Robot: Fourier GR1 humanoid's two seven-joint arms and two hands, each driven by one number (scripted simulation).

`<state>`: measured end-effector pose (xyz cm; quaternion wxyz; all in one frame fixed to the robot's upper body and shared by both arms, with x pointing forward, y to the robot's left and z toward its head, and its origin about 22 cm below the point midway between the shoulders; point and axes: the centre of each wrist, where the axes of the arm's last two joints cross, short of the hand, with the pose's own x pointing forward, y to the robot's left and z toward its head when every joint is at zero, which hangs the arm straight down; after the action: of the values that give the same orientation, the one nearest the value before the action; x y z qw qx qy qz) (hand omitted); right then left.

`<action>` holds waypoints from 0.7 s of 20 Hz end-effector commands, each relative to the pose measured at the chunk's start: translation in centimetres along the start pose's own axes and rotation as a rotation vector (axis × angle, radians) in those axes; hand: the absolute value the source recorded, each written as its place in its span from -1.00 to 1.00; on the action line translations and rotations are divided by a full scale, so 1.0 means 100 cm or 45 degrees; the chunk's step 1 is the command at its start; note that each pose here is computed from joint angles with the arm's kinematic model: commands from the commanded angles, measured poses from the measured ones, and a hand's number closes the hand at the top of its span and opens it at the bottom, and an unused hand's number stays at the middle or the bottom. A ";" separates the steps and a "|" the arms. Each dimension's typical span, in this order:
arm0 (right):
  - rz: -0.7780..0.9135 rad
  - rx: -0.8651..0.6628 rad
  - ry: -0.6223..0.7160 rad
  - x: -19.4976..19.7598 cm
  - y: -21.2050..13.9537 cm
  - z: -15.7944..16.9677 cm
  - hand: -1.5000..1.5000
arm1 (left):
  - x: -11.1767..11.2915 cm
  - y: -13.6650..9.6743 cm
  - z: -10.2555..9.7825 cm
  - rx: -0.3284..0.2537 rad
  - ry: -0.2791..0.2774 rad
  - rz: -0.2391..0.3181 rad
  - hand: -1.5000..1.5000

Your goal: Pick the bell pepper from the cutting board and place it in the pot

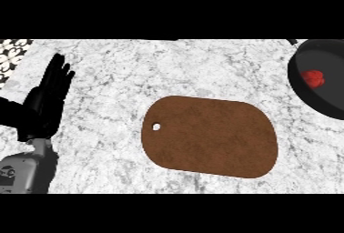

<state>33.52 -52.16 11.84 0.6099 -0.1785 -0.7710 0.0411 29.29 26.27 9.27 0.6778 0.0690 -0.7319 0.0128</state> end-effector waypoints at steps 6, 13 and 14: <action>-0.044 -0.012 0.004 0.005 -0.053 0.033 -1.00 | 0.003 -0.009 0.005 -0.016 0.005 0.016 0.00; -0.025 0.026 -0.001 0.005 -0.080 0.057 -1.00 | -0.008 0.011 0.006 0.007 0.003 0.009 0.00; -0.006 0.045 0.020 0.011 -0.080 0.051 -1.00 | -0.005 0.005 0.003 0.011 -0.007 0.004 0.00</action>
<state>27.70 -57.63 13.45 0.6282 -0.1952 -0.7525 0.0301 28.80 26.57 8.87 0.6772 0.0678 -0.7325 0.0154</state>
